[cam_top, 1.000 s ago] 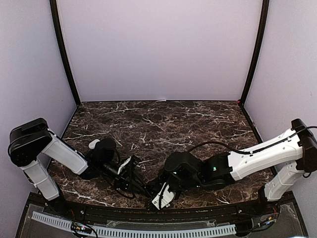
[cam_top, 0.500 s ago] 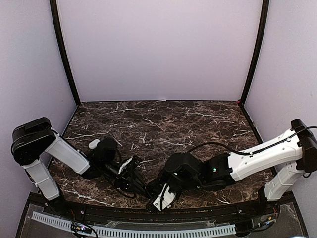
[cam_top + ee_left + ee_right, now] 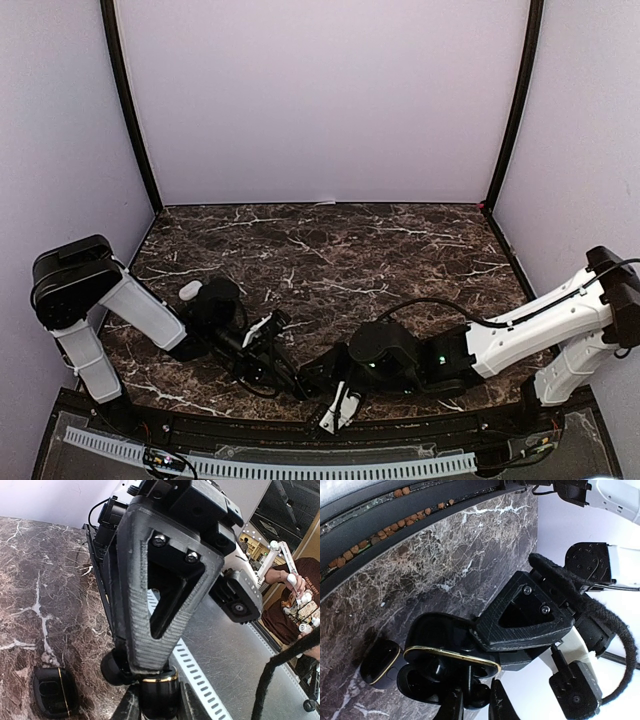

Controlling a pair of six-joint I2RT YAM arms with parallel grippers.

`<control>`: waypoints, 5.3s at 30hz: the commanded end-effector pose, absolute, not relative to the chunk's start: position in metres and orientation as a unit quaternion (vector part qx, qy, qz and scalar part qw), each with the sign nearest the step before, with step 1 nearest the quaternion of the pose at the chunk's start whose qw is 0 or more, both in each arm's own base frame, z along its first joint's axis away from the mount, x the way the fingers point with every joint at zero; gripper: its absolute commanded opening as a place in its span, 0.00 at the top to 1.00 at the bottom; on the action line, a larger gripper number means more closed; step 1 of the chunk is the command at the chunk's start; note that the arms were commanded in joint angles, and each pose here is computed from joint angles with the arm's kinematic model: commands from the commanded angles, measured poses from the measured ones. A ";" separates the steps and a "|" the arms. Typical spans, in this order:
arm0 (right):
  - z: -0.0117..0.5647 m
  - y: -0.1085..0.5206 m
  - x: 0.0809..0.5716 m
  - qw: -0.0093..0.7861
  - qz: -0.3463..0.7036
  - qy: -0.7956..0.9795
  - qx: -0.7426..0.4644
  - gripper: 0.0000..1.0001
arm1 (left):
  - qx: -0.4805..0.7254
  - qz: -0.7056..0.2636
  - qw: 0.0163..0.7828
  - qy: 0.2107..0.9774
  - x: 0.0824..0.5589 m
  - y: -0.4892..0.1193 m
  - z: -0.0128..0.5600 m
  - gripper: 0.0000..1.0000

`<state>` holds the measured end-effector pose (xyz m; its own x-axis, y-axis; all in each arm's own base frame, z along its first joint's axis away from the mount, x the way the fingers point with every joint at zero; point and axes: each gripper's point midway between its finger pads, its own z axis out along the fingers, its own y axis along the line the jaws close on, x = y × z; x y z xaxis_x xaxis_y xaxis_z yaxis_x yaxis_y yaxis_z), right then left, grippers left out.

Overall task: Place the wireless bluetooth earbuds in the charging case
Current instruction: Insert the right earbud into the right side groove of the charging case, then pick up the left earbud from the center of the board.

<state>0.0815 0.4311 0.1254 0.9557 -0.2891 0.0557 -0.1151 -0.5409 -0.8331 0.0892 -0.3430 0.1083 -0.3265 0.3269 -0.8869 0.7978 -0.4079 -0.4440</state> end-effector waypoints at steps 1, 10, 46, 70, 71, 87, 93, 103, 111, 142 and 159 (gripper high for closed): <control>0.144 0.439 0.079 0.512 -0.118 0.088 -0.847 0.88 | 0.571 -0.646 0.223 0.455 0.094 -0.353 0.138 0.86; 0.144 0.437 0.078 0.477 -0.078 0.144 -0.864 0.96 | 0.581 -0.620 0.235 0.471 0.100 -0.355 0.128 0.86; 0.155 0.372 0.096 0.510 0.103 0.405 -0.752 0.97 | 0.552 -0.504 0.358 0.560 0.153 -0.345 0.116 0.86; 0.063 0.355 0.145 0.413 0.173 0.699 -0.558 0.95 | 0.405 -0.400 0.547 0.614 0.218 -0.283 0.154 0.86; 0.061 0.355 0.146 0.410 0.171 0.702 -0.557 0.95 | 0.406 -0.401 0.546 0.613 0.217 -0.284 0.153 0.86; 0.027 0.361 0.176 0.368 0.142 0.770 -0.501 0.84 | 0.410 -0.406 0.541 0.612 0.215 -0.285 0.154 0.86; 0.032 0.359 0.174 0.381 0.158 0.764 -0.496 0.68 | 0.411 -0.408 0.541 0.610 0.214 -0.285 0.155 0.86; 0.067 0.348 0.164 0.442 0.251 0.722 -0.470 0.58 | 0.414 -0.412 0.537 0.608 0.213 -0.286 0.155 0.86; 0.090 0.323 0.164 0.521 0.298 0.696 -0.395 0.40 | 0.416 -0.409 0.546 0.601 0.211 -0.284 0.158 0.86; 0.009 0.336 0.168 0.445 0.251 0.739 -0.439 0.55 | 0.419 -0.413 0.543 0.600 0.210 -0.286 0.156 0.86; 0.001 0.348 0.167 0.435 0.256 0.734 -0.456 0.72 | 0.422 -0.416 0.539 0.598 0.209 -0.287 0.156 0.86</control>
